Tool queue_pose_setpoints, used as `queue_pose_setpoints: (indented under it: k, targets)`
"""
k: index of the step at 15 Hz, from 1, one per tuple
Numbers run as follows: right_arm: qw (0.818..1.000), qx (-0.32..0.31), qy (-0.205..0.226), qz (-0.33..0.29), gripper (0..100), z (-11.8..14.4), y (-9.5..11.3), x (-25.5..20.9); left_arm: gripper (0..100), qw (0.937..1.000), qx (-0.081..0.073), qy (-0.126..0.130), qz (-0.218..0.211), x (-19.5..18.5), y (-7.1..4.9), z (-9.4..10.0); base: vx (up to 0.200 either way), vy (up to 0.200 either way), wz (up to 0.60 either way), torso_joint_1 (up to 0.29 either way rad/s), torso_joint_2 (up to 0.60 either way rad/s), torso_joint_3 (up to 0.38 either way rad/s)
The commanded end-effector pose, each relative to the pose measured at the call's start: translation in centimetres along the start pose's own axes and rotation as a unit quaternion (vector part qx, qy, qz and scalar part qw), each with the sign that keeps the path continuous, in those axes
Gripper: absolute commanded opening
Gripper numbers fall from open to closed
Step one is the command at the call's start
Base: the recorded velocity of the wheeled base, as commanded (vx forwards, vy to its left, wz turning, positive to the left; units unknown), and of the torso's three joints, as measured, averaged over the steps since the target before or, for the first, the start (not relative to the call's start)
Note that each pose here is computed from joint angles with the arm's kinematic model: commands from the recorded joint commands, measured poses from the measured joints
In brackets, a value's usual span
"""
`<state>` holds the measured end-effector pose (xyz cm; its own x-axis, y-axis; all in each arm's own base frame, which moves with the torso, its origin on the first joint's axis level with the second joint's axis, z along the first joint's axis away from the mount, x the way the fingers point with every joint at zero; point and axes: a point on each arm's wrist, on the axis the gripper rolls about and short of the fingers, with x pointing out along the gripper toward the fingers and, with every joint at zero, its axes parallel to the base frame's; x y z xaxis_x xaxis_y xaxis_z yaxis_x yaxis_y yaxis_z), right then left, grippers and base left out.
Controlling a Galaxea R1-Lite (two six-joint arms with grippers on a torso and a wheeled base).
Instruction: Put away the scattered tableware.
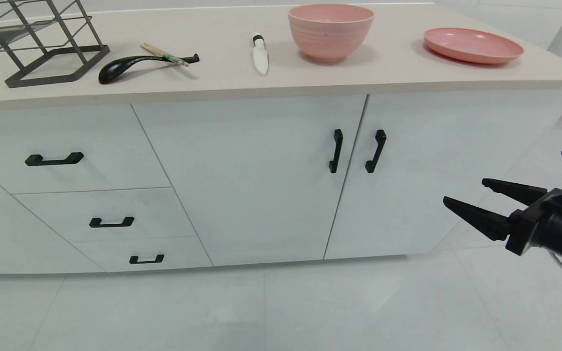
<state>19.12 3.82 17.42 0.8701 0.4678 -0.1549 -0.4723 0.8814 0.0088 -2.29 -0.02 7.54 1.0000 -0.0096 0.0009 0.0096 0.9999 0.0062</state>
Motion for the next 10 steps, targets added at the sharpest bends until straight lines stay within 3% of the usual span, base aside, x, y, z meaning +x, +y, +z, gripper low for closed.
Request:
queue_pose_setpoints:
  k: [1, 4, 10]
  targets:
    - [1.0, -0.004, 0.02, 0.015, 100, -0.8, -0.3, 1.3, 100, 1.0, 0.0, 0.0, -0.001, 0.0, 0.0, 0.0, 0.0, 0.0, 0.0, 0.0, 0.0, 0.0]
    - [0.999, -0.008, 0.018, 0.029, 100, -1.1, -0.4, 3.2, 100, 1.0, 0.0, 0.0, -0.001, 0.0, 0.0, 0.0, 0.0, 0.0, 0.0, 0.0, 0.0, 0.0]
    - [0.996, -0.032, -0.038, 0.07, 100, -0.8, -0.1, 7.8, 100, 1.0, 0.001, 0.0, -0.004, 0.0, 0.0, 0.0, 0.0, 0.0, 0.0, 0.0, 0.0, 0.0]
